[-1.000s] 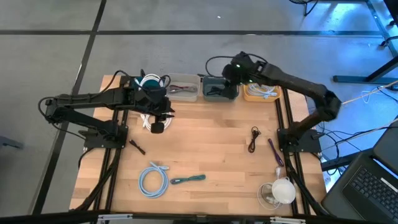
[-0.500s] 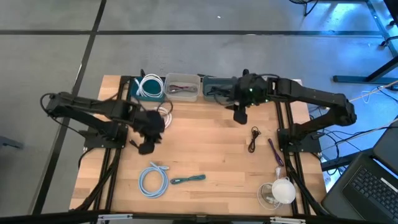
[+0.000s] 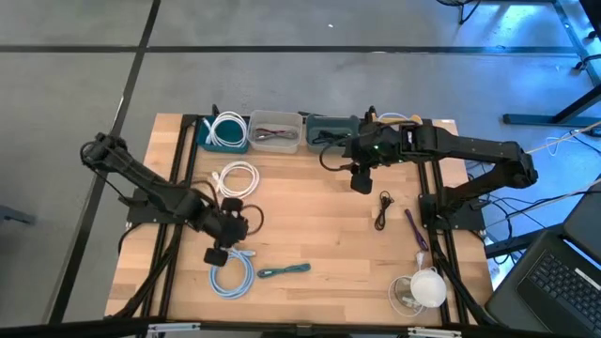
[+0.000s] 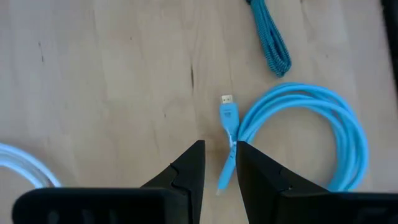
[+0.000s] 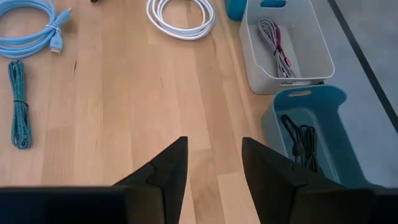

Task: Pick & Place USB Port
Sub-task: Put the light blue HDMI cable into the yellow bin

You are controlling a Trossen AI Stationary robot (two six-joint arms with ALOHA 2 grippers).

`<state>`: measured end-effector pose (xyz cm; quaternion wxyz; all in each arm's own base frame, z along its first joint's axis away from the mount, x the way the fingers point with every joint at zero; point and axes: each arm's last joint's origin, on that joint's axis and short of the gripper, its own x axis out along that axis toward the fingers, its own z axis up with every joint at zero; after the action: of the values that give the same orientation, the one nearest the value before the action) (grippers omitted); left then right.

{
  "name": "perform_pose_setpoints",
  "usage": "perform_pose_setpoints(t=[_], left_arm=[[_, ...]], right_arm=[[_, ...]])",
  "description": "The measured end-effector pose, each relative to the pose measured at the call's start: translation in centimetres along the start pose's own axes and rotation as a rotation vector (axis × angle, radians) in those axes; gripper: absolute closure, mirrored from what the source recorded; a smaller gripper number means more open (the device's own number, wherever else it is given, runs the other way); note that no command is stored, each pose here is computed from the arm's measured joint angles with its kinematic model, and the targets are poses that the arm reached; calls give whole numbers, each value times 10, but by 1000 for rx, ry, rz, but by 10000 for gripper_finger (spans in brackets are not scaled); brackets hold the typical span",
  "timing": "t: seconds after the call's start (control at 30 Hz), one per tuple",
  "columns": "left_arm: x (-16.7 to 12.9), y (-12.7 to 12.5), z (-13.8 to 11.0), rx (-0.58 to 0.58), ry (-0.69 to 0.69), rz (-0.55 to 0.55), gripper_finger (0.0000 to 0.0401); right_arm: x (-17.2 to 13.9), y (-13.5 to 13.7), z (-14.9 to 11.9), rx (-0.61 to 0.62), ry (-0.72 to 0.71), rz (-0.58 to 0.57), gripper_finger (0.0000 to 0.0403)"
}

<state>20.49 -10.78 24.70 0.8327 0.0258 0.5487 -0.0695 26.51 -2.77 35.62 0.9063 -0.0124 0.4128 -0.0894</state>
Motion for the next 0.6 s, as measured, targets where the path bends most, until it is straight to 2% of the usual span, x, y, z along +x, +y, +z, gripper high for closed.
perform_pose_setpoints(t=[0.2,0.4,0.6], left_arm=[[32,-13,4,73,85,25,320],[64,-16,0,79,235,77,309],[83,-20,-2,42,314,22,280]], right_arm=[[0,0,0,0,0,0,250],[0,0,0,10,0,0,250],[0,0,0,10,1,0,250]])
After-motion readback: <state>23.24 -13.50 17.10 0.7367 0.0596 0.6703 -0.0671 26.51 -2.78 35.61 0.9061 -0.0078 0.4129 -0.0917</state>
